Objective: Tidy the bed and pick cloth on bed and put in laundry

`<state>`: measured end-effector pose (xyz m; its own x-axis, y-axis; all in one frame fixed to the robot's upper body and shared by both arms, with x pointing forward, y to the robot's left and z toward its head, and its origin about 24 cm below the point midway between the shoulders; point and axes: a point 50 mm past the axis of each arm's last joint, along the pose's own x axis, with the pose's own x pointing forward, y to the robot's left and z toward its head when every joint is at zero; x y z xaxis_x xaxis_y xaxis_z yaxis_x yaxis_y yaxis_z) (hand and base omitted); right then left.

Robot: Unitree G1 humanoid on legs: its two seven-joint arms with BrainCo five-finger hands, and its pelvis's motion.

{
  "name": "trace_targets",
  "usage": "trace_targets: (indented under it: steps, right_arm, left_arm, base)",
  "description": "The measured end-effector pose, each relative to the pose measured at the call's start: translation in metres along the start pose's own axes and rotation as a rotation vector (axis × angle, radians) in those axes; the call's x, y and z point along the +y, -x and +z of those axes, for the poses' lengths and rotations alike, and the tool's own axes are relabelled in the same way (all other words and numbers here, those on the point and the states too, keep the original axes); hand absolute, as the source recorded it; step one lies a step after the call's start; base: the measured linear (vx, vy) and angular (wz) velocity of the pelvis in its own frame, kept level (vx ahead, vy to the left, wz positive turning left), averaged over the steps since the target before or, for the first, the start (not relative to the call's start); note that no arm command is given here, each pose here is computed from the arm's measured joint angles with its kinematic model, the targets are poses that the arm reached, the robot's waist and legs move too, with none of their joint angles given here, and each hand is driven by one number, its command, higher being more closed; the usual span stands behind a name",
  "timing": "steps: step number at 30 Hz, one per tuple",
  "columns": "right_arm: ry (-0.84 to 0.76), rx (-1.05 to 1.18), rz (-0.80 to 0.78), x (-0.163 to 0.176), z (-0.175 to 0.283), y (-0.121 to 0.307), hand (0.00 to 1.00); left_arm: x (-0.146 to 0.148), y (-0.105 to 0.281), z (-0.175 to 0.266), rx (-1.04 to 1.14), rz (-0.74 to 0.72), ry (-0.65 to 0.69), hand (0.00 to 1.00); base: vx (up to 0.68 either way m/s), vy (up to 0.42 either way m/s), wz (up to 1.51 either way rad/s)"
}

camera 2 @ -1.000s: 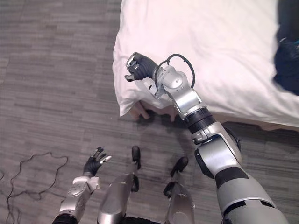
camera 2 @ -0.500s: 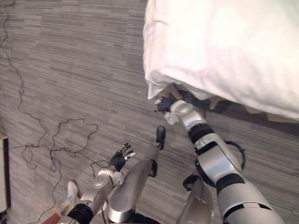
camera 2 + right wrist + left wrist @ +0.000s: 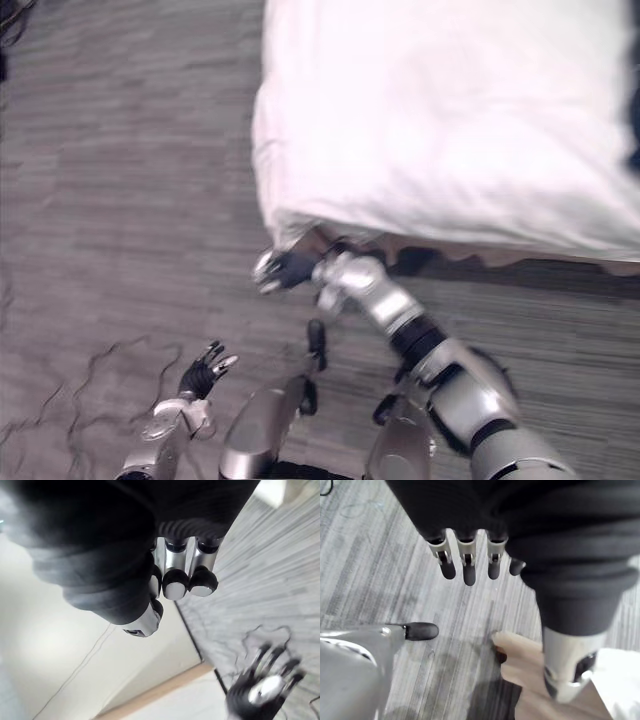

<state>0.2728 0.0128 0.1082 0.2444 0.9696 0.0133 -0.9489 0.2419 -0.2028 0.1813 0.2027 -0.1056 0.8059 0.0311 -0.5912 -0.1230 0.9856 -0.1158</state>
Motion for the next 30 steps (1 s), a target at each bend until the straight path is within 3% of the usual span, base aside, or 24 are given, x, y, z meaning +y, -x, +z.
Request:
trace_targets:
  steps: [3, 8, 13, 18, 22, 30]
  right_arm:
    - [-0.027, -0.056, -0.214, -0.035, 0.016, 0.009, 1.0]
    - [-0.112, -0.062, -0.626, -0.121, 0.037, 0.04, 1.0]
    - [-0.049, -0.173, -0.839, -0.177, 0.098, 0.076, 1.0]
    - [-0.018, -0.291, -1.046, -0.204, 0.135, 0.133, 1.0]
    - [-0.154, -0.439, -1.089, -0.209, 0.137, 0.149, 1.0]
    - [-0.408, -0.655, -1.143, -0.21, 0.104, 0.188, 1.0]
  left_arm:
    - [-0.009, 0.001, -0.011, 0.038, -0.014, -0.005, 0.0]
    - [-0.02, -0.003, -0.01, 0.035, -0.039, -0.003, 0.0]
    - [-0.036, -0.017, 0.018, -0.048, -0.056, 0.031, 0.0]
    - [-0.072, -0.026, 0.036, -0.089, -0.173, 0.001, 0.0]
    - [-0.084, -0.025, 0.032, -0.055, -0.217, 0.007, 0.0]
    - [-0.069, -0.017, 0.022, -0.078, -0.234, 0.047, 0.0]
  base:
    - [0.0, -0.009, -0.02]
    - [-0.11, 0.022, -0.01]
    - [-0.14, 0.013, 0.04]
    - [-0.09, 0.0, 0.15]
    - [-0.05, 0.013, 0.06]
    - [-0.03, 0.066, 0.03]
